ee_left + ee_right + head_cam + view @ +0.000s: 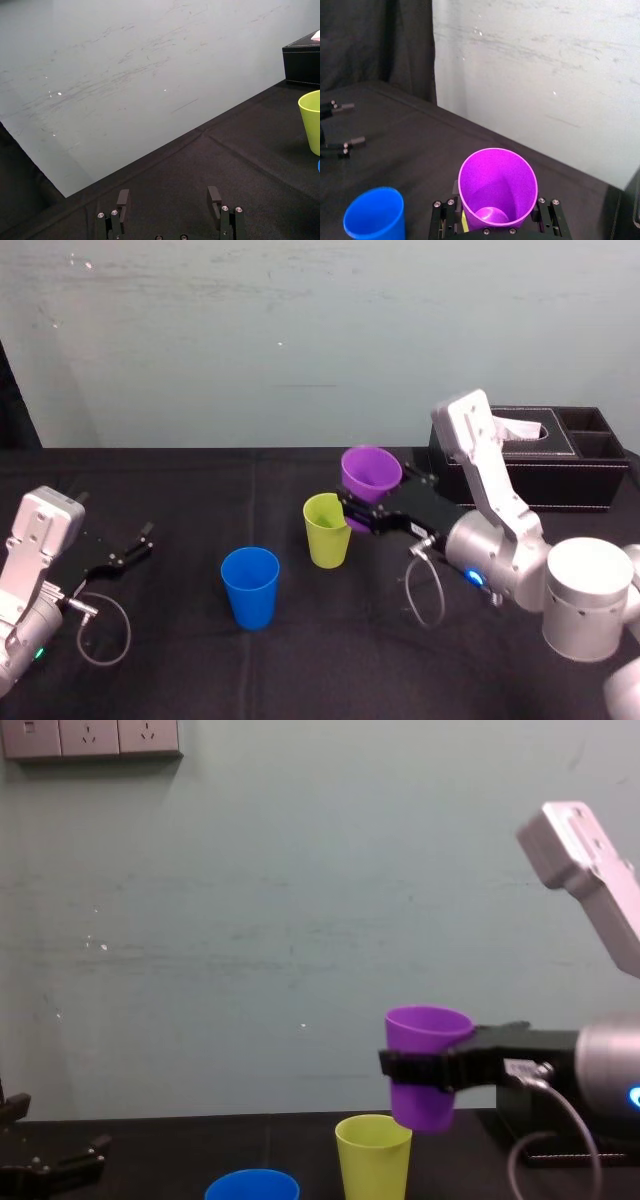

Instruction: Stack the three plastic cups sequentially using one hand.

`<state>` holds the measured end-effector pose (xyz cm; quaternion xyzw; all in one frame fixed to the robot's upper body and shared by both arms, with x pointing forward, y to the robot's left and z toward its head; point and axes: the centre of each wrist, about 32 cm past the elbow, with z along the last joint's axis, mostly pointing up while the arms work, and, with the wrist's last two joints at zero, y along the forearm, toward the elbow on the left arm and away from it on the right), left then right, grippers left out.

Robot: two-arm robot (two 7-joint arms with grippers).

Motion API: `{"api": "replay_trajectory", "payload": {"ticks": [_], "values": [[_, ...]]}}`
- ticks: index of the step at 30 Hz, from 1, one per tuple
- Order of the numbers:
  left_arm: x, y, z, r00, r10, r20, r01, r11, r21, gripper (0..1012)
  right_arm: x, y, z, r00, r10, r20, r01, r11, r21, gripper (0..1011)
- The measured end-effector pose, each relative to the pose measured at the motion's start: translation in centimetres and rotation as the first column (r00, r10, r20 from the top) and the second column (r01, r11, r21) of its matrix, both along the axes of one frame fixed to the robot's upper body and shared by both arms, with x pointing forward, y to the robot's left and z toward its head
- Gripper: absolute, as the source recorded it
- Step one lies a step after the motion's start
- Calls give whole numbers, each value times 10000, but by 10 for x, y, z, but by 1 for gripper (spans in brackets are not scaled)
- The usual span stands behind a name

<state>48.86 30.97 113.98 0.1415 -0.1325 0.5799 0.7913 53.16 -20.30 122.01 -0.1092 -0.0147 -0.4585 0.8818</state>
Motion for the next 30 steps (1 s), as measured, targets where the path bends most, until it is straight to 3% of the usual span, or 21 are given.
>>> {"api": "replay_trajectory", "payload": {"ticks": [8, 17, 30], "values": [[0, 0, 0, 10000, 0, 0, 0, 10000, -1, 1000, 20, 15, 8, 9997, 245, 54, -246, 9996, 120, 743], [0, 0, 0, 10000, 0, 1, 0, 10000, -1, 1000, 35, 29, 7, 9993, 374, -5, -374, 9992, 99, 743], [0, 0, 0, 10000, 1, 1, -1, 10000, -1, 1000, 44, 34, 2, 9994, 308, -130, -307, 9995, 61, 743]]}}
